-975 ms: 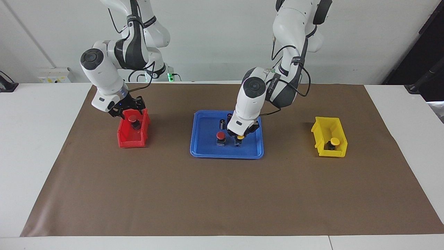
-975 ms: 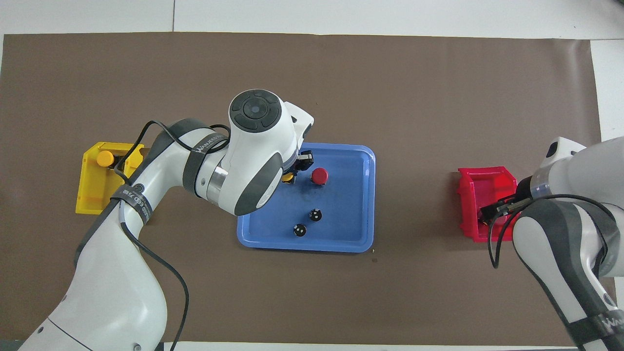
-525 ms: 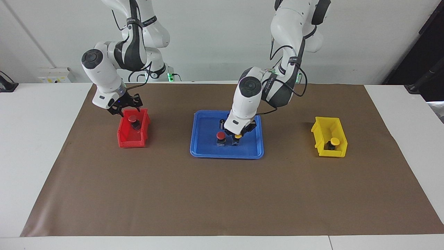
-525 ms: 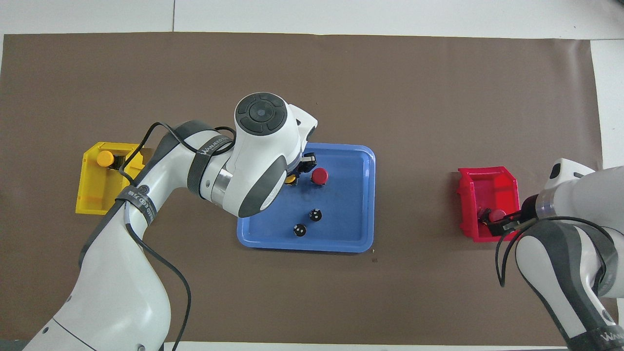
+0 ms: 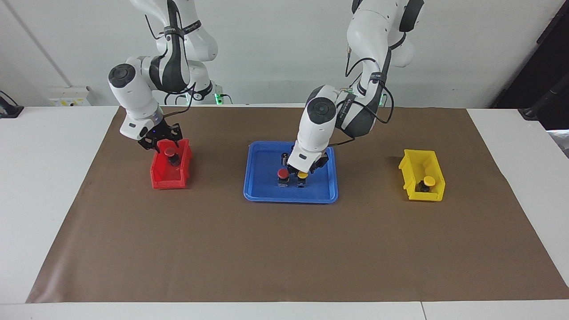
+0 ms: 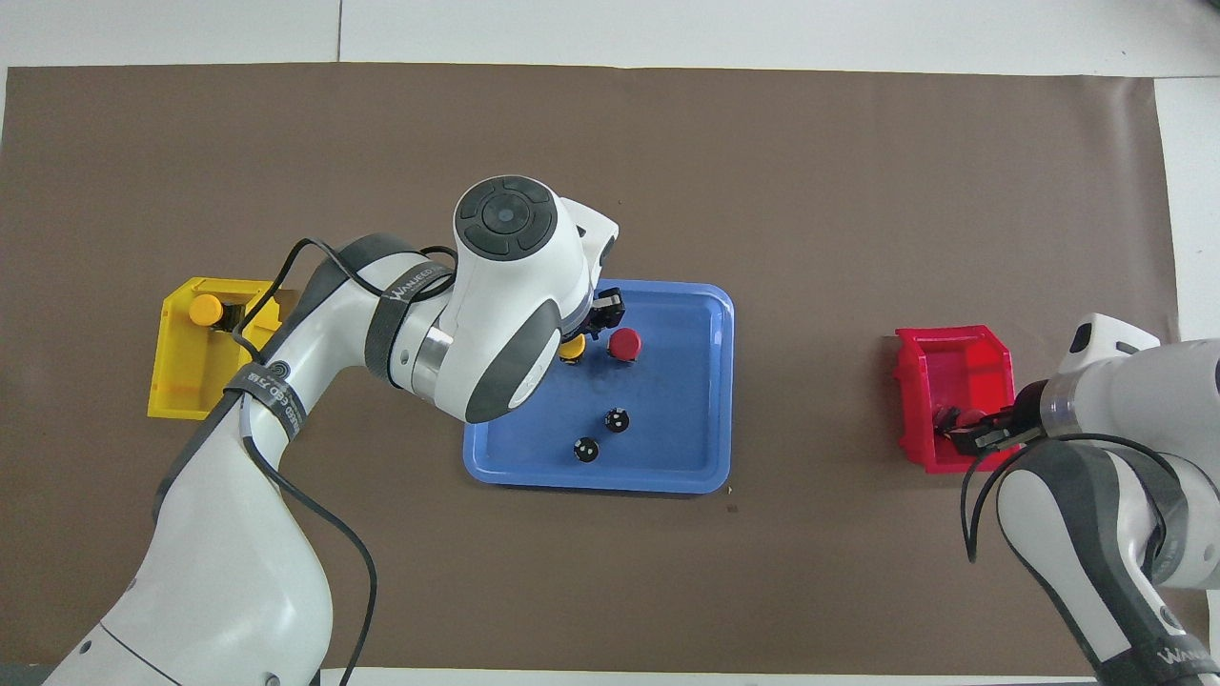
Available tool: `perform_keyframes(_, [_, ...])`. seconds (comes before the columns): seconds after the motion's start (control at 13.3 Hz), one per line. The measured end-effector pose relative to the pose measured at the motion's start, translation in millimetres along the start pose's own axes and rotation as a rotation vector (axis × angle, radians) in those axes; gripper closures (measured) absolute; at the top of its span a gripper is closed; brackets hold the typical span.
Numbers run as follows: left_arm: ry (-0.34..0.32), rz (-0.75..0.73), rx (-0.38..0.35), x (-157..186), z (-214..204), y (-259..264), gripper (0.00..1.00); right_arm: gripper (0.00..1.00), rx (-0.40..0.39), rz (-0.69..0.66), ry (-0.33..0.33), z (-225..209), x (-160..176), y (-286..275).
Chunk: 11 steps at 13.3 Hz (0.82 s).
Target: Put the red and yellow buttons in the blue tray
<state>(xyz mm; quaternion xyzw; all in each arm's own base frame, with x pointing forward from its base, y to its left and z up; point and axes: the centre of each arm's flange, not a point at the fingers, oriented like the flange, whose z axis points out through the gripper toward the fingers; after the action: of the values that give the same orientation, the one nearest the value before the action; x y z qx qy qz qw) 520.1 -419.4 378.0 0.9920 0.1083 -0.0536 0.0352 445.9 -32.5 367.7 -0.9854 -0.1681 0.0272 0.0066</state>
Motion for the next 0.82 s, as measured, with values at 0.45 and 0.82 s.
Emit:
perform_keyframes(0.45, [0.016, 0.004, 0.001, 21, -62, -50, 0.0, 0.34, 0.001, 0.029, 0.009, 10, 4, 1])
perform_keyframes(0.82, [0.016, 0.064, 0.086, 119, -138, -287, 0.02, 0.37, 0.008, 0.03, -0.007, 18, 0, -1])
